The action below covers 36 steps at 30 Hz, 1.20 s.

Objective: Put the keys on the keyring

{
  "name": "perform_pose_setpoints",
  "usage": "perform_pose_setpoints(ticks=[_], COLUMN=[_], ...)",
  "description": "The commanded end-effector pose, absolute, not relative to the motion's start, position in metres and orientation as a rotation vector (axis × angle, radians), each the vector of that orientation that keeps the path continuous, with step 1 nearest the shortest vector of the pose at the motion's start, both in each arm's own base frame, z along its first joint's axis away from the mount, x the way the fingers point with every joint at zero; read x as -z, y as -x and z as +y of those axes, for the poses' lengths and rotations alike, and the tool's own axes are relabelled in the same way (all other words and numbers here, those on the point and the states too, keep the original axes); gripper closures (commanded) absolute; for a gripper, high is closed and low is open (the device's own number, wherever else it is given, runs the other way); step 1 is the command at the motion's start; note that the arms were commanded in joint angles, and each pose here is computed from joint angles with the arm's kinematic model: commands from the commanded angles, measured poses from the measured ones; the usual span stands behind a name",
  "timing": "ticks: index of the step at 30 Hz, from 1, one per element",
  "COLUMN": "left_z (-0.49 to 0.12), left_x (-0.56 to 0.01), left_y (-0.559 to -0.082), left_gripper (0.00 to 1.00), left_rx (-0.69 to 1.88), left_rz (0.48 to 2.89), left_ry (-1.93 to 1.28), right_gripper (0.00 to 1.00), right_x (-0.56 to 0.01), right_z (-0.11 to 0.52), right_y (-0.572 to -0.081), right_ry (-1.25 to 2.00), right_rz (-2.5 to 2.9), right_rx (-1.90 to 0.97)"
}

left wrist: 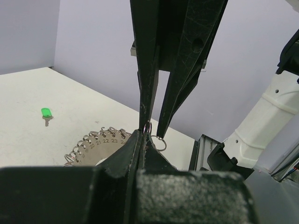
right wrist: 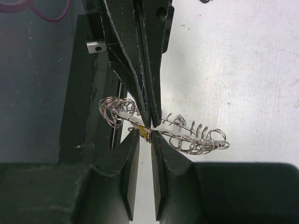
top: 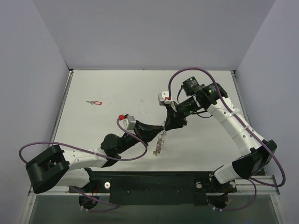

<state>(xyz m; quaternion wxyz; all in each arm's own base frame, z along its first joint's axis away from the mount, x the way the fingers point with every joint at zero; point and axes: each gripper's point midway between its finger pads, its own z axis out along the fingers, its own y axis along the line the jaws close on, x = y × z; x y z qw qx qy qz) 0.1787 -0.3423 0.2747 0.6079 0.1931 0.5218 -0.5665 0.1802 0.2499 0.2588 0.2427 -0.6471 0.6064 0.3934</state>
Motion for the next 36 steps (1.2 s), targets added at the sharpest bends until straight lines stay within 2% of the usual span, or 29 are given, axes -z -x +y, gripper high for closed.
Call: perform_pose_setpoints(ticks=[1, 4, 5, 12, 18, 25, 28, 31, 36], left_z=[-0.315, -0.316, -0.315, -0.314, -0.312, -0.313, -0.318, -0.328, -0.342], left_x=[-0.346, -0.345, -0.345, -0.339, -0.314, -0.284, -0.273, -0.270, -0.272], left_y=[-0.169, -0.169, -0.170, -0.169, -0.164, -0.152, -0.151, -0.157, -0.171], left_gripper=[1.00, 1.00, 1.00, 1.00, 0.70, 0.52, 0.39, 0.38, 0.54], left_rx=[1.362, 1.365, 1.362, 1.342, 1.244, 1.098, 1.086, 1.084, 1.041], left_rz=[0.908, 0.911, 0.911, 0.941, 1.089, 1.233, 1.264, 1.264, 1.162], left_ry=[-0.330, -0.329, -0.329, -0.358, -0.506, -0.788, -0.851, -0.852, -0.830], right_gripper=[0.88, 0.95, 1.00, 1.00, 1.00, 1.00, 1.00, 1.00, 1.00], right_x=[-0.266, -0.263, -0.264, -0.261, -0.256, -0.250, -0.246, -0.244, -0.239], right_z=[0.255, 0.257, 0.258, 0.252, 0.222, 0.199, 0.188, 0.182, 0.176], right_y=[-0.171, -0.174, -0.174, -0.186, -0.172, -0.165, -0.167, -0.169, -0.168], right_ry=[1.752, 1.732, 1.733, 1.653, 1.810, 2.069, 2.164, 2.235, 2.317], right_rz=[1.666, 1.698, 1.695, 1.832, 1.915, 1.969, 1.984, 1.995, 2.009], right_rx=[-1.133, -1.127, -1.114, -0.994, -0.861, -0.615, -0.465, -0.373, -0.356])
